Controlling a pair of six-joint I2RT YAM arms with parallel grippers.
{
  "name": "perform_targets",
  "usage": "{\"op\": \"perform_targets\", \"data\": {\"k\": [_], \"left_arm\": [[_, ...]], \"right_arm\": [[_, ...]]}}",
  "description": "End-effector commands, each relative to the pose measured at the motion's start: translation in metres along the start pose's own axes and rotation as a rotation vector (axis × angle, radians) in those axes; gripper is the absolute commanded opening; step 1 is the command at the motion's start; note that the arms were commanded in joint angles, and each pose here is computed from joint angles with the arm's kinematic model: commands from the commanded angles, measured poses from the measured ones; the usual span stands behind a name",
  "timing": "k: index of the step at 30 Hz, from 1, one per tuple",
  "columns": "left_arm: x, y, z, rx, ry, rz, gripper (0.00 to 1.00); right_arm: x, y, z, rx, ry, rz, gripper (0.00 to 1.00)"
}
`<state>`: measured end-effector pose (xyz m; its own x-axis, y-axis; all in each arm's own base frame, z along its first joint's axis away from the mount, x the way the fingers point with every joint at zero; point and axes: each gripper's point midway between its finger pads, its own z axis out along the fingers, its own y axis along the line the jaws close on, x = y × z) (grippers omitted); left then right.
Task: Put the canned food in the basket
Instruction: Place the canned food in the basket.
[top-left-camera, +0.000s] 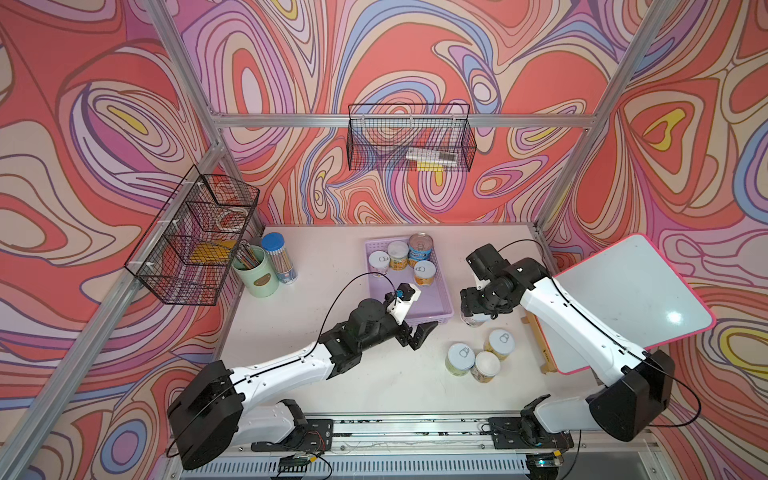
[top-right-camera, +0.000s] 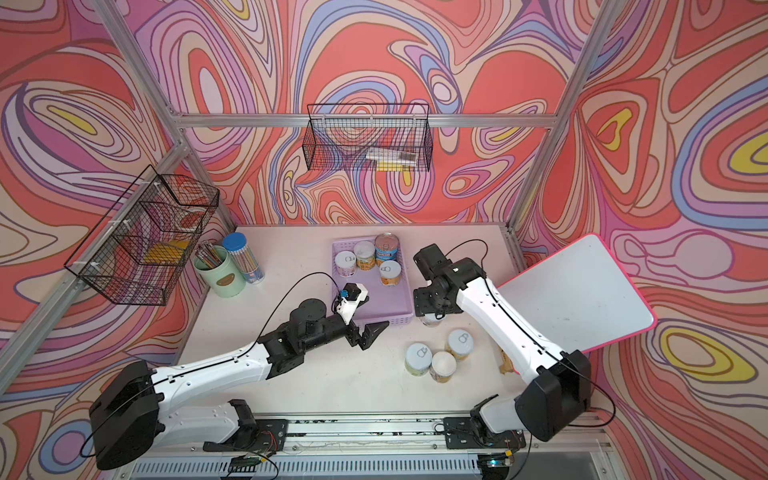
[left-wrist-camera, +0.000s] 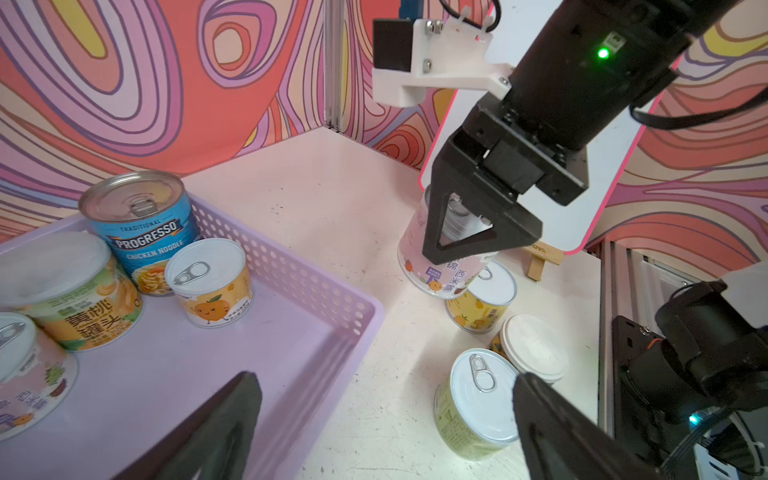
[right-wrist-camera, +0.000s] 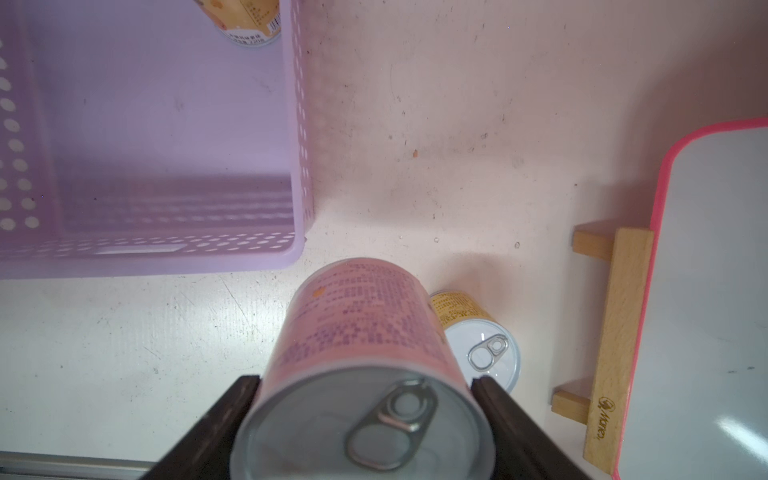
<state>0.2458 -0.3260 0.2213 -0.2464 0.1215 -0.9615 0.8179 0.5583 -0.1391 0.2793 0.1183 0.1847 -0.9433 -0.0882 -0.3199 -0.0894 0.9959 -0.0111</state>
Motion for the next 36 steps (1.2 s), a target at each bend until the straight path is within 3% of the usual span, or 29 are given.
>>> {"op": "perform_targets", "data": {"k": [1,20,22,36], "left_arm": [[0.005,0.011,-0.011,-0.018,0.020,-0.011,0.99],[0.006,0.094,-0.064,-0.211,-0.055,-0.201,0.99],[0.022,0.102,-0.069,-0.237,-0.037,-0.235,0.99],[0.021,0.144,-0.089,-0.293,-0.111,-0.351,0.99]], "right_arm": [[-0.023,0.013,-0.004,-0.018,-0.055,-0.030,0.60],[-0.102,0.099,0.035,-0.097,-0.086,-0.307,0.52],[-0.110,0.108,0.040,-0.108,-0.091,-0.337,0.51],[-0.146,0.161,0.063,-0.106,-0.153,-0.550,0.50]]}}
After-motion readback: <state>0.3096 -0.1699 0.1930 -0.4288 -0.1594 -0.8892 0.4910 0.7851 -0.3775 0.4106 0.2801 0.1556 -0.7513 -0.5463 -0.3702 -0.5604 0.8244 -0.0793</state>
